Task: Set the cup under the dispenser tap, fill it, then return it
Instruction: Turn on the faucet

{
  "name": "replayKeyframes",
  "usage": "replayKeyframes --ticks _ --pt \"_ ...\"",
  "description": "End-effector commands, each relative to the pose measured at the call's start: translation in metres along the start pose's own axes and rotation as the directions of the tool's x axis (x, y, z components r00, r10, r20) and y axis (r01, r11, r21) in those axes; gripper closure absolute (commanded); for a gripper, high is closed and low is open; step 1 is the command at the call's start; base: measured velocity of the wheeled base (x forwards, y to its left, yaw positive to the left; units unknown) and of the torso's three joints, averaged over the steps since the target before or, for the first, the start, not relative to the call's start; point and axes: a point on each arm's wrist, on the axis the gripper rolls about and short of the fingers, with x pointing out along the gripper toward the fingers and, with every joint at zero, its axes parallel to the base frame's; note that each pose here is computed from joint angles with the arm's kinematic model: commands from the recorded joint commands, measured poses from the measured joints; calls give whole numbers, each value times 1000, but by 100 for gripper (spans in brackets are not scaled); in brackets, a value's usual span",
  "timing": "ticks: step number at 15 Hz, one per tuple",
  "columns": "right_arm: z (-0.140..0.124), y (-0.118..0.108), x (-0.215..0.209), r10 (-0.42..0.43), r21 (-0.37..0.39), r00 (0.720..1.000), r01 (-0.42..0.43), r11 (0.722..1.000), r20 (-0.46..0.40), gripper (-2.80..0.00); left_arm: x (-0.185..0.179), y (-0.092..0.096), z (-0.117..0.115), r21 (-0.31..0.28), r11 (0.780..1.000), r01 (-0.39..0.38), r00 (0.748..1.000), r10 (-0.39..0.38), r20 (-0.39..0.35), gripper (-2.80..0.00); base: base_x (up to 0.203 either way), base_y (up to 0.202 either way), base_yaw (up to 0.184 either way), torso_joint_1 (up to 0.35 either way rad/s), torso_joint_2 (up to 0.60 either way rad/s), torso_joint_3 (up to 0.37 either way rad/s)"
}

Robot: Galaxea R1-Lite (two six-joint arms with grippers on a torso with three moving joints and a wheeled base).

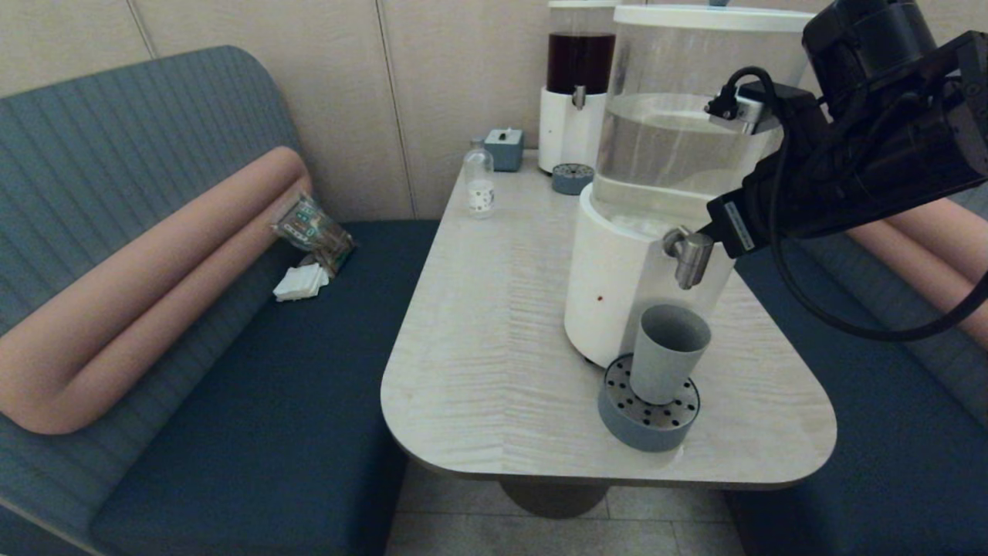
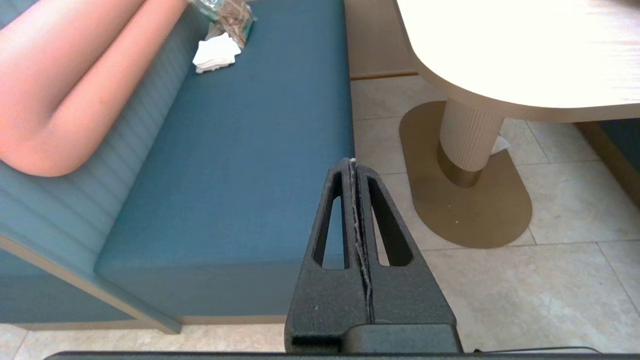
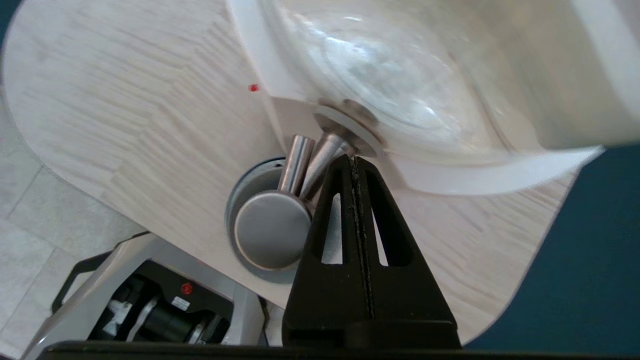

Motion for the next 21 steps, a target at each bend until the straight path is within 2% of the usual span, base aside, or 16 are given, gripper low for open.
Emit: replayKeyframes --ticks 1,3,9,17,21 --pt "0 4 3 16 -8 1000 -16 1000 -3 0 0 0 0 1 1000 0 1000 0 0 0 0 0 0 0 0 0" --pt "1 6 5 28 -18 1000 -28 999 -1 0 0 0 0 0 1000 0 1000 0 0 0 0 0 0 0 0 0" --pt "9 8 7 43 -32 996 -40 999 76 0 0 0 0 1 1000 0 1000 0 0 0 0 0 0 0 0 0" --pt "9 11 7 88 -58 993 -83 995 78 0 0 0 0 0 1000 0 1000 0 0 0 0 0 0 0 0 0" --pt "10 10 7 84 -55 993 -79 995 87 0 0 0 0 1 1000 0 1000 0 0 0 0 0 0 0 0 0"
